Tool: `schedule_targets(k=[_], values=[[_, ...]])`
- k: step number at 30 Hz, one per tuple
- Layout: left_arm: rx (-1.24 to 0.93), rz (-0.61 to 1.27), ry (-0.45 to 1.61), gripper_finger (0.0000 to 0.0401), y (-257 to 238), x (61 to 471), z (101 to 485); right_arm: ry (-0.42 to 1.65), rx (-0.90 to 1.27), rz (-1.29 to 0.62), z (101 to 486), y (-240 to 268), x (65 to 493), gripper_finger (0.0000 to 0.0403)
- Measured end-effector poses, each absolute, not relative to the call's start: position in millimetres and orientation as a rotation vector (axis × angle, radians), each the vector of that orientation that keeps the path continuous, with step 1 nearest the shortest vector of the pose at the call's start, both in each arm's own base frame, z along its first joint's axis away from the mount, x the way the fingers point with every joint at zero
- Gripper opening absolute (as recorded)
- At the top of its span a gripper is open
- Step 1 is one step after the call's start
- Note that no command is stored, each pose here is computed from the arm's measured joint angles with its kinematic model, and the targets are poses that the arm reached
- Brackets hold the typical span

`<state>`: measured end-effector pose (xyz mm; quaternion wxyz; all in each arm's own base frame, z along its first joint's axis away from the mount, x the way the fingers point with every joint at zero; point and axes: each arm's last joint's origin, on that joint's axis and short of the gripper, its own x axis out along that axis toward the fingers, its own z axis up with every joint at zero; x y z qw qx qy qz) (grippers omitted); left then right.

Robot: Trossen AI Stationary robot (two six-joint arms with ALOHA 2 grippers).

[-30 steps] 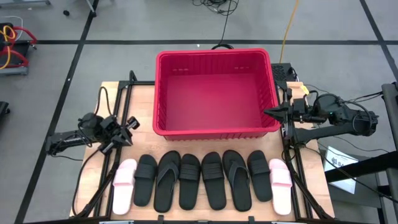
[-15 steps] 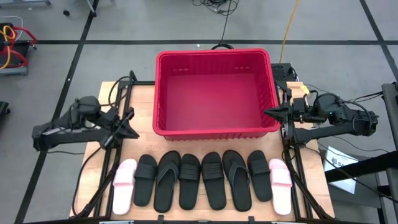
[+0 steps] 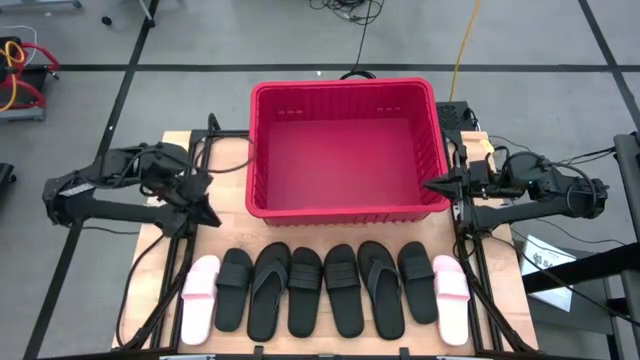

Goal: Pick and place slides into bin
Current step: Put the pink slide into the red bin

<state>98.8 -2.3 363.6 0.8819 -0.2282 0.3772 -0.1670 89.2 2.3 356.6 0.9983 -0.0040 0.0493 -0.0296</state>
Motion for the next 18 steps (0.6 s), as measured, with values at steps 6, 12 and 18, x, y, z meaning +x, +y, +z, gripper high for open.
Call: schedule_targets(k=[6, 12, 18], values=[[-0.624, -0.300, 1.075, 0.0026, -7.1, 90.8, 350.8, 0.100, -0.073, -0.057, 356.7, 2.3, 89.2, 0.0000], [-0.707, -0.249, 1.110, 0.0026, -7.8, 93.0, 345.0, 0.095, -0.128, -0.056, 357.2, 2.3, 89.3, 0.0000], [-0.650, -0.241, 1.098, 0.0026, -6.8, 95.5, 344.4, 0.095, -0.127, -0.056, 357.3, 2.3, 89.3, 0.0000]])
